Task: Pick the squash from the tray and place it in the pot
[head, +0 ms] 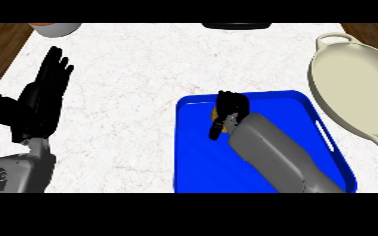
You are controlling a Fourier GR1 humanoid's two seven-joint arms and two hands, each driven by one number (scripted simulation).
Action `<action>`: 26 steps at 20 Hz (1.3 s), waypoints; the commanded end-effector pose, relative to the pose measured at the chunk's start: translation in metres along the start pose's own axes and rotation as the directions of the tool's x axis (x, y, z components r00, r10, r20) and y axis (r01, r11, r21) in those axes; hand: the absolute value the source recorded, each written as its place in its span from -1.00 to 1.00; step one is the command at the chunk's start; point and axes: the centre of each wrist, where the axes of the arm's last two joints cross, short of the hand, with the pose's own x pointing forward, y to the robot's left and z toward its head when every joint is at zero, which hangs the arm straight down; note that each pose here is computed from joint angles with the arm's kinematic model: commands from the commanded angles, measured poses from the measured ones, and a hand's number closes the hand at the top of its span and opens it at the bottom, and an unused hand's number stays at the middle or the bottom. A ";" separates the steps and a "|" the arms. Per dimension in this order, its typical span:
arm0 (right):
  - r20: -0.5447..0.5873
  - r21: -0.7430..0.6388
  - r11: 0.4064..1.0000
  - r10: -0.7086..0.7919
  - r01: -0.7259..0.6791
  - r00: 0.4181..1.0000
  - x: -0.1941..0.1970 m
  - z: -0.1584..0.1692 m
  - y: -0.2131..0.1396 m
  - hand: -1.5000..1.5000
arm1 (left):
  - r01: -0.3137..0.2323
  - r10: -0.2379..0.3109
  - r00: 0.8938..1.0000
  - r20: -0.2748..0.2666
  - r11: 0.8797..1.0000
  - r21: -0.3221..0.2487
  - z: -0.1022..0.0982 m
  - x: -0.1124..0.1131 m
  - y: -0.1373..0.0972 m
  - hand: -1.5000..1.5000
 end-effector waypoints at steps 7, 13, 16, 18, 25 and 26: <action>0.573 -0.149 0.983 -0.004 0.108 0.820 -0.014 0.076 0.039 1.00 | -0.009 0.009 1.000 -0.013 0.999 0.044 0.011 -0.009 0.006 0.00; 0.606 -0.290 0.921 -0.033 0.260 0.794 -0.086 0.116 0.047 1.00 | 0.016 -0.016 1.000 -0.001 0.999 0.036 0.011 -0.003 0.001 0.00; 0.652 -0.388 0.778 -0.147 0.494 0.744 -0.091 0.135 0.035 1.00 | 0.007 -0.007 1.000 -0.008 0.998 0.067 -0.001 0.004 0.021 0.00; 0.656 -0.471 0.688 -0.147 0.553 0.741 -0.117 0.156 0.011 1.00 | 0.010 -0.009 1.000 -0.006 0.998 0.057 0.006 -0.001 0.019 0.00; 0.645 -0.633 0.391 -0.211 0.668 0.735 -0.166 0.190 -0.003 1.00 | -0.004 0.004 1.000 0.003 0.999 0.038 -0.005 0.000 0.014 0.00; 0.636 -0.657 0.342 -0.227 0.672 0.737 -0.180 0.192 -0.010 1.00 | 0.005 -0.005 1.000 -0.007 0.999 0.039 0.010 -0.012 0.019 0.00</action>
